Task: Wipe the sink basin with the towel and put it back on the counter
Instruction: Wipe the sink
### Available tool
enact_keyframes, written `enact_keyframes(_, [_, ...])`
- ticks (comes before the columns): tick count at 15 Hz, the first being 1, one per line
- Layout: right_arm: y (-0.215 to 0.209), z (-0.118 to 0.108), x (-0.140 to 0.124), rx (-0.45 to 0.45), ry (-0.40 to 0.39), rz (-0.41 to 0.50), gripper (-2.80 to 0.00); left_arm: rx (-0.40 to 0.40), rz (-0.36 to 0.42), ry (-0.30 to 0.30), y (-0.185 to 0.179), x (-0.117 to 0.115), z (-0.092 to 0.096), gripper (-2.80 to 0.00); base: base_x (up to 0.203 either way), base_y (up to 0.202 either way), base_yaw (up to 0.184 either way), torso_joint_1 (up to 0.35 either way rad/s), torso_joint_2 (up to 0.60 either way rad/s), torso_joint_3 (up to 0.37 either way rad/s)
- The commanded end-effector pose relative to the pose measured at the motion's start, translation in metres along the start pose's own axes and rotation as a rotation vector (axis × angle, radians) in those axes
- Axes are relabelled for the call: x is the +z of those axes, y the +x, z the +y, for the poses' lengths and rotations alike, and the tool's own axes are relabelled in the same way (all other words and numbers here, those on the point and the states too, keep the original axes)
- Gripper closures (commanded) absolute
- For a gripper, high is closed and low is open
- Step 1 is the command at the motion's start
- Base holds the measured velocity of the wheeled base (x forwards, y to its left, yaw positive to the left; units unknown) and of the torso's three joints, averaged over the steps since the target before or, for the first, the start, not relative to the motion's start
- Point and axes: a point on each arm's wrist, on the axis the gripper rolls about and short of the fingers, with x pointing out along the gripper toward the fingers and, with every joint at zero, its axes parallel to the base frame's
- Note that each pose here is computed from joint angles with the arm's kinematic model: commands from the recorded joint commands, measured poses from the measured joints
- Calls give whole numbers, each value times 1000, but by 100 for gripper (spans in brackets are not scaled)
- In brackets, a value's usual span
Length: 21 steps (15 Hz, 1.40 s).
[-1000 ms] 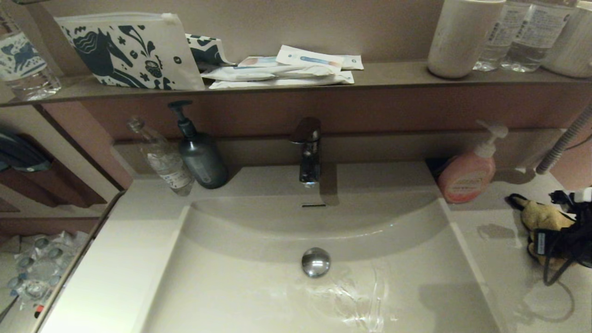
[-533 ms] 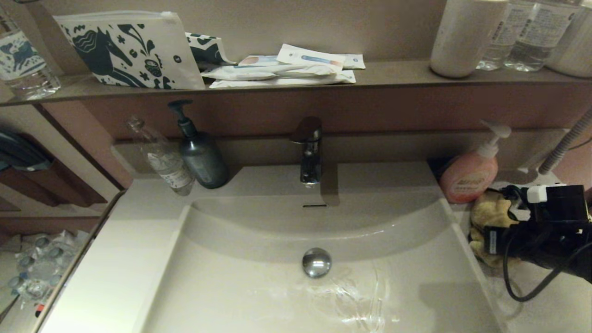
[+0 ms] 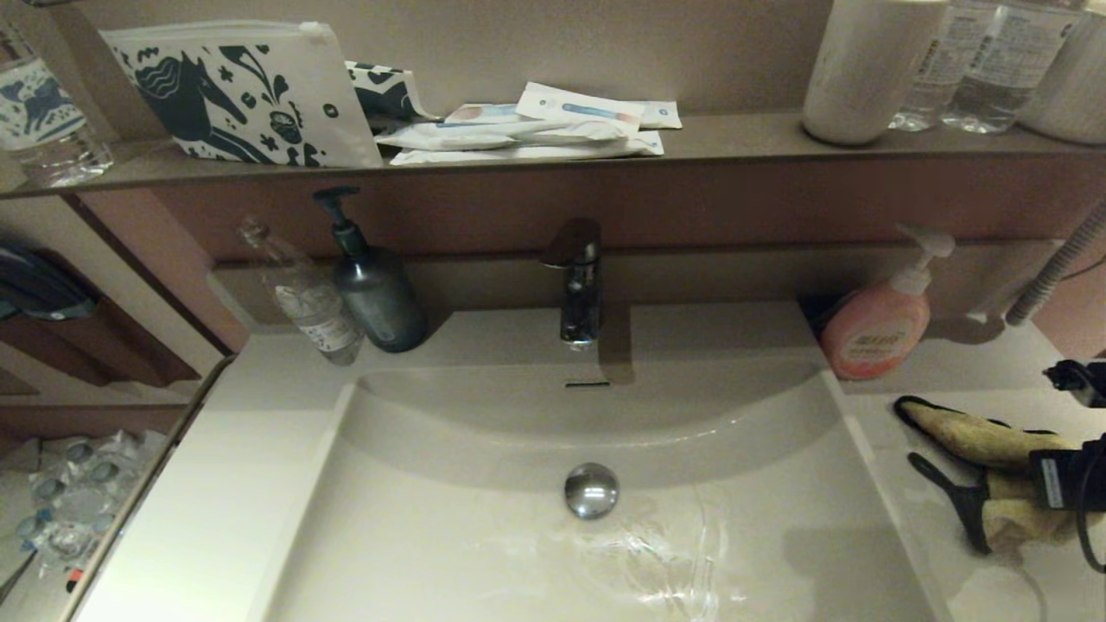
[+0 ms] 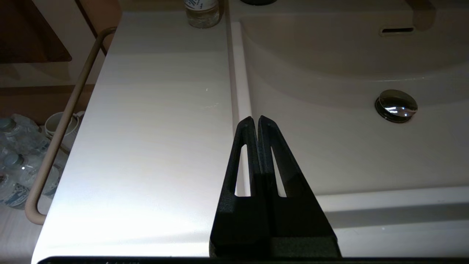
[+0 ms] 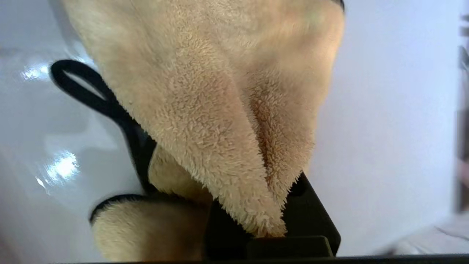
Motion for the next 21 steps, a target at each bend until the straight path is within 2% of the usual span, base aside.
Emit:
enact_keyframes(1, [-27, -9, 8, -18, 11, -8, 0, 0, 1, 0, 0, 0, 0, 0, 0, 0, 0, 0, 0, 0])
enact_keyframes(4, [-58, -8, 24, 1, -7, -53, 0, 0, 1, 0, 0, 0, 0, 0, 0, 0, 0, 0, 0, 0])
enact_keyframes(10, [-51, -16, 42, -61, 23, -86, 0, 0, 1, 0, 0, 0, 0, 0, 0, 0, 0, 0, 0, 0])
enact_keyframes(11, [-50, -16, 44, -64, 25, -101, -120, 0, 1, 0, 0, 0, 0, 0, 0, 0, 0, 0, 0, 0])
enact_keyframes(12, [-49, -16, 46, -69, 30, -119, -280, 0, 1, 0, 0, 0, 0, 0, 0, 0, 0, 0, 0, 0])
enact_keyframes(16, [-52, -20, 45, -126, 17, -113, -280, 0, 1, 0, 0, 0, 0, 0, 0, 0, 0, 0, 0, 0])
enact_keyframes(19, [-56, -28, 36, -172, -32, 11, -280, 0, 1, 0, 0, 0, 0, 0, 0, 0, 0, 0, 0, 0])
enact_keyframes(20, [-60, -35, 38, -201, -29, 63, -280, 0, 1, 0, 0, 0, 0, 0, 0, 0, 0, 0, 0, 0])
enact_keyframes(21, [-63, -42, 46, -232, -7, 63, -280, 0, 1, 0, 0, 0, 0, 0, 0, 0, 0, 0, 0, 0])
